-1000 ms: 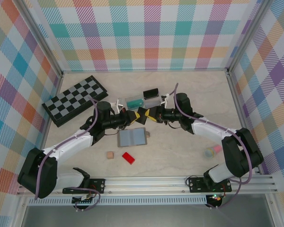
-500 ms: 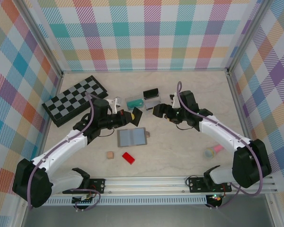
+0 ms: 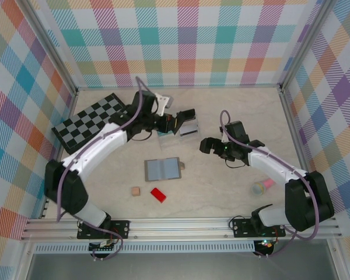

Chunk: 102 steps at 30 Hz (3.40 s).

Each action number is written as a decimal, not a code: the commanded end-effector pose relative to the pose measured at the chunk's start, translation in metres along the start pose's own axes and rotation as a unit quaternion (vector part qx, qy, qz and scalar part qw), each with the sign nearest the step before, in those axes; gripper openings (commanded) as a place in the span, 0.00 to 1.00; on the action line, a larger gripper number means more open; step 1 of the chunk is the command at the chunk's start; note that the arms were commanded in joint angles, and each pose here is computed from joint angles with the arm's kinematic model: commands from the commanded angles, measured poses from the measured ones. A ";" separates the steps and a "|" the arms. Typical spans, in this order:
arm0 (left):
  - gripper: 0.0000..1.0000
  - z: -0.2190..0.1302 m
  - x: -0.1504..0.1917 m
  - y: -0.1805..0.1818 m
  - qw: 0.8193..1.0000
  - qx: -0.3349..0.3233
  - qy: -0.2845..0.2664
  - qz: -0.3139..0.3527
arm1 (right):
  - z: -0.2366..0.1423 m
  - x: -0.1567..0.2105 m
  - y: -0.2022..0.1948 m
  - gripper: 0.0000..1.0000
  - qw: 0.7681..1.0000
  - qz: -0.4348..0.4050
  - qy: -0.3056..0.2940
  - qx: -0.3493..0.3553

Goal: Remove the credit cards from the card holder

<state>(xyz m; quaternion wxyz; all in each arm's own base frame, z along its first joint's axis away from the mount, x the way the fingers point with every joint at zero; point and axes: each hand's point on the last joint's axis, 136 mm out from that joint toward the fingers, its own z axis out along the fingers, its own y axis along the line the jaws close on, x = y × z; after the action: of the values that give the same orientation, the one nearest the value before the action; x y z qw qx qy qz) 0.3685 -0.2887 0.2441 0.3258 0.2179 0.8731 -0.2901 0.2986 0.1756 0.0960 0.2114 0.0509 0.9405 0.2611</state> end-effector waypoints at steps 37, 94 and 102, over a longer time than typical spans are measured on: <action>0.00 0.119 -0.038 0.052 0.895 -0.056 0.109 0.430 | -0.008 -0.010 -0.013 1.00 0.998 0.021 -0.059 -0.027; 0.52 0.045 -0.082 0.068 0.956 -0.150 -0.004 0.253 | -0.004 -0.009 -0.010 1.00 0.998 0.018 -0.050 -0.037; 0.66 -0.013 -0.033 0.081 0.973 -0.211 -0.042 0.081 | 0.004 -0.005 -0.006 1.00 0.998 0.019 -0.032 -0.049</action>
<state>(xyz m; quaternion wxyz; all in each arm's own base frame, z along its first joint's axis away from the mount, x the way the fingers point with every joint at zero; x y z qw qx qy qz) 0.4358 -0.2483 0.2424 0.4126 0.3032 0.8561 -0.0705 0.3019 0.1662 0.0888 0.2373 0.0749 0.9227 0.2946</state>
